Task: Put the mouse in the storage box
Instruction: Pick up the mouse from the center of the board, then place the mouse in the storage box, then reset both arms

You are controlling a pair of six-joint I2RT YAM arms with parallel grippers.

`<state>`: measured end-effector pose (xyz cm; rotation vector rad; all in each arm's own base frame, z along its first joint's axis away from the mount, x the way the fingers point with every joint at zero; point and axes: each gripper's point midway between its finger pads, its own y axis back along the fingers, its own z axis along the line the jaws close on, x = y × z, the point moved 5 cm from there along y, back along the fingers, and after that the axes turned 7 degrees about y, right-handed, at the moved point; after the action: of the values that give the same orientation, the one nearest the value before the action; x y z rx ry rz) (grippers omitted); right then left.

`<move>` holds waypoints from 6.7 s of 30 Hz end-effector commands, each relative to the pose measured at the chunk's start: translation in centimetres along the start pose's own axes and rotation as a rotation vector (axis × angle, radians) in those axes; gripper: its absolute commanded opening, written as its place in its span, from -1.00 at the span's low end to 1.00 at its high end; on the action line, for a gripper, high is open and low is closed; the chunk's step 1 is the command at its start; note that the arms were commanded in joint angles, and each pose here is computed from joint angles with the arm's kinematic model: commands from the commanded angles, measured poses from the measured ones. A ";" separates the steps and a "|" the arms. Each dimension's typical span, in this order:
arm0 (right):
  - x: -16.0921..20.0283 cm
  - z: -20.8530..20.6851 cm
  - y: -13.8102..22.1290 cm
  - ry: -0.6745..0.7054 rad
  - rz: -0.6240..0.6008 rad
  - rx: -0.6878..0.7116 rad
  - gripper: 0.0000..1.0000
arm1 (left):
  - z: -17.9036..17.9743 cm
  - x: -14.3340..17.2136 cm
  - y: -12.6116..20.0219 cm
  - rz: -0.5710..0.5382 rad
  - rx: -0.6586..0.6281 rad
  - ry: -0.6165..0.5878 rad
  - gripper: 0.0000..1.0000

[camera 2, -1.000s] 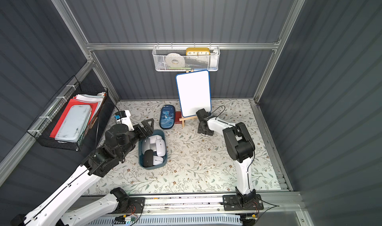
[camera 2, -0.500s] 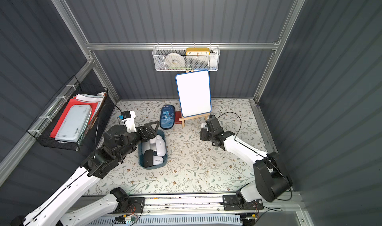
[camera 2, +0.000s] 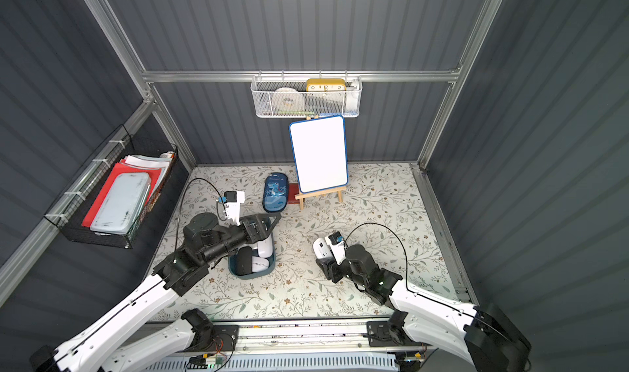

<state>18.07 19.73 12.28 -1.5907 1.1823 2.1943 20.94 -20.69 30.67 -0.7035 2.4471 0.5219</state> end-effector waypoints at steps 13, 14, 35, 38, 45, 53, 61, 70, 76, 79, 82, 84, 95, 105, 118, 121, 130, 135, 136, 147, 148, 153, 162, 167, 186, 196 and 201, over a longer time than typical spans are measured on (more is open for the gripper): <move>-1.2 2.2 1.1 0.131 -0.156 -0.100 -0.30 | -1.7 7.0 -7.2 0.237 0.082 -0.002 0.82; -1.1 2.2 1.1 0.131 -0.157 -0.100 -0.30 | -1.3 7.3 -7.5 0.242 0.067 0.001 0.81; -1.1 2.1 1.2 0.126 -0.161 -0.094 -0.28 | 3.1 11.8 -9.5 0.366 -0.035 0.113 0.56; -1.0 2.1 1.1 0.126 -0.155 -0.093 -0.28 | 3.0 12.6 -10.2 0.386 -0.039 0.111 0.51; -1.1 2.1 0.9 0.126 -0.148 -0.092 -0.28 | 3.0 14.0 -11.5 0.436 -0.045 0.099 0.32; -1.1 2.0 0.7 0.122 -0.140 -0.085 -0.27 | 2.9 14.6 -12.0 0.463 -0.039 0.096 -0.04; -1.1 2.0 0.6 0.122 -0.134 -0.083 -0.24 | 2.8 14.5 -12.0 0.468 -0.052 0.075 -0.53; -1.1 1.8 0.8 0.114 -0.141 -0.064 0.60 | 3.2 13.6 -11.4 0.419 -0.119 0.072 -1.00; -1.2 1.3 0.9 0.098 -0.150 -0.029 0.81 | 2.8 11.6 -10.0 0.344 -0.212 0.075 -1.00; -1.2 1.2 0.9 0.093 -0.148 -0.019 0.85 | 2.8 9.8 -9.3 0.290 -0.284 0.068 -1.00; -1.2 1.2 0.9 0.091 -0.148 -0.017 0.86 | 3.3 7.3 -8.3 0.226 -0.380 0.067 -1.00; -1.2 1.1 0.9 0.091 -0.148 -0.015 0.86 | 4.0 5.5 -7.4 0.181 -0.456 0.076 -1.00; -1.2 0.9 0.9 0.080 -0.146 0.001 0.88 | 8.8 1.1 -1.7 -0.007 -0.900 0.117 -1.00; -1.2 0.9 0.7 0.080 -0.137 0.000 0.88 | 12.3 -0.9 -0.4 -0.117 -1.353 0.023 -1.00; -1.2 0.8 0.7 0.078 -0.139 0.010 0.88 | 18.7 -4.0 -2.2 -0.026 -1.592 -0.093 -1.00; -1.2 0.8 0.6 0.078 -0.137 0.011 0.89 | 19.5 -3.9 -2.7 0.016 -1.588 -0.102 -1.00; -1.2 0.8 0.5 0.079 -0.129 0.011 0.89 | 20.6 -3.7 -5.1 0.104 -1.577 -0.130 -1.00; -1.2 0.8 0.4 0.079 -0.128 0.012 0.89 | 21.6 -2.9 -5.9 0.160 -1.586 -0.139 -1.00; -1.2 0.8 0.4 0.078 -0.128 0.012 0.89 | 21.8 -2.8 -6.0 0.169 -1.589 -0.141 -1.00; -1.3 0.9 0.4 0.081 -0.125 0.006 0.89 | 22.6 -1.8 -6.6 0.211 -1.581 -0.121 -0.98; -1.2 0.9 0.4 0.081 -0.123 0.006 0.89 | 22.5 -1.8 -6.6 0.212 -1.576 -0.119 -0.98; -1.2 0.9 0.3 0.082 -0.120 0.003 0.89 | 22.0 -2.0 -7.1 0.211 -1.537 -0.103 -0.85; -1.3 1.0 0.3 0.084 -0.121 -0.002 0.89 | 21.6 -2.0 -7.5 0.213 -1.518 -0.101 0.19; -1.2 1.1 0.3 0.087 -0.121 -0.008 0.89 | 20.6 -2.6 -7.8 0.188 -1.499 -0.103 0.53; -2.4 -1.4 2.2 0.036 -0.213 0.191 0.92 | 4.0 -11.2 0.7 -0.492 -0.691 -0.145 0.99; -7.1 -11.1 10.3 -0.079 -0.346 0.876 0.98 | 8.2 -10.9 8.7 -0.948 -0.807 -0.258 0.99; -4.0 -15.8 11.9 -0.195 -0.260 1.099 0.98 | 14.2 -12.2 7.5 -0.915 -0.883 -0.335 0.99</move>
<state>24.37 4.40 21.62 -1.0583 1.4591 1.1742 29.47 -4.60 27.00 -1.7321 1.3629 1.2600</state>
